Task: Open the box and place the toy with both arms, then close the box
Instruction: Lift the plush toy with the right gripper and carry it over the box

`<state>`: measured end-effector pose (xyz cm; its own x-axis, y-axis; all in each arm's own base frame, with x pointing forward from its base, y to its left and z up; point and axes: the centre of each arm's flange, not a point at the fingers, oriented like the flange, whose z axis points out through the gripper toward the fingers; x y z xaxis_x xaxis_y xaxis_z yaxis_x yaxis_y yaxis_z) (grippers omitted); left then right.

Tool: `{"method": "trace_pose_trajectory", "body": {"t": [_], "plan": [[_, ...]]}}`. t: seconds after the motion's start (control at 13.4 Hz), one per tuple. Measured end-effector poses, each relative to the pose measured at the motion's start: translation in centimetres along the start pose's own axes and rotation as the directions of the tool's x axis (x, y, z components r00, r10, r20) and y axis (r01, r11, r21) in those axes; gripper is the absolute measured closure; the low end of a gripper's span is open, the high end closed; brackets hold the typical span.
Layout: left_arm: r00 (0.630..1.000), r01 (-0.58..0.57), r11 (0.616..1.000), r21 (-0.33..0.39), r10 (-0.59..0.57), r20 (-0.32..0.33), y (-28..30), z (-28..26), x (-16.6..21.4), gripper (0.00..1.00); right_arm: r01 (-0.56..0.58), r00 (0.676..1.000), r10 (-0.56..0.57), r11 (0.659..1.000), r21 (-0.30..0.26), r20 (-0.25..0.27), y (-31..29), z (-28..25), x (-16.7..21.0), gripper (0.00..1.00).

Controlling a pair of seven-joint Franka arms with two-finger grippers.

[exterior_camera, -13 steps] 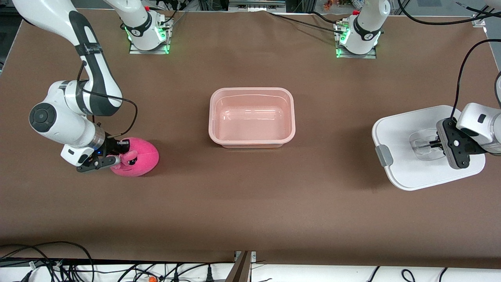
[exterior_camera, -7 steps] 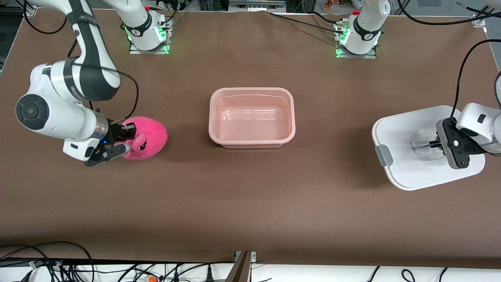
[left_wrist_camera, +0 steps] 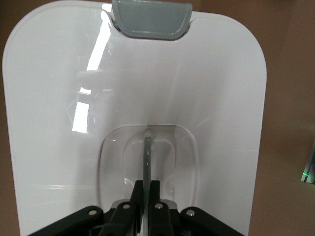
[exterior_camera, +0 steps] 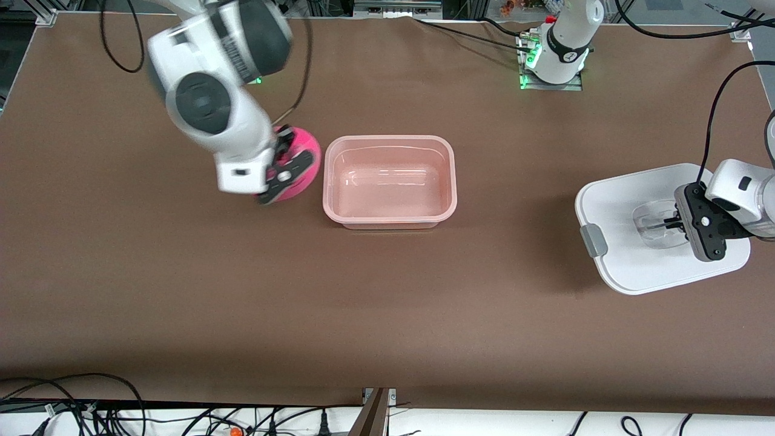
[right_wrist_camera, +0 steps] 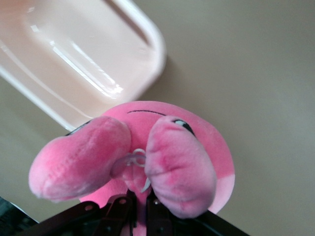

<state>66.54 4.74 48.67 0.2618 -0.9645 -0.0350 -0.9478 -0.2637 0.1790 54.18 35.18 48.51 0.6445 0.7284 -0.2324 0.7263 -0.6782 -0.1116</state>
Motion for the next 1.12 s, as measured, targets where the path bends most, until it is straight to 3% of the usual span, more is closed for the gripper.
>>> {"method": "trace_pose_trajectory", "body": {"t": [0.3,0.67,0.97,1.12], "plan": [[1.0,0.0,1.0,0.001,0.0,0.0,0.0,0.0,0.0,0.93,0.191,0.981,-0.186,0.973,-0.127,0.05,-10.7,1.5,4.3,0.91],[1.0,0.0,1.0,0.001,0.0,0.0,0.0,0.0,0.0,0.93,0.362,0.931,-0.346,0.915,-0.177,0.113,-14.0,4.6,8.4,0.91],[1.0,0.0,1.0,0.001,0.0,0.0,0.0,0.0,0.0,0.93,0.411,0.91,-0.392,0.892,-0.189,0.132,-16.4,6.8,10.5,0.91],[1.0,0.0,1.0,0.002,0.0,0.0,0.0,0.0,0.0,0.93,0.429,0.902,-0.4,0.875,-0.223,0.163,-17.3,8.0,11.1,0.91]]}}
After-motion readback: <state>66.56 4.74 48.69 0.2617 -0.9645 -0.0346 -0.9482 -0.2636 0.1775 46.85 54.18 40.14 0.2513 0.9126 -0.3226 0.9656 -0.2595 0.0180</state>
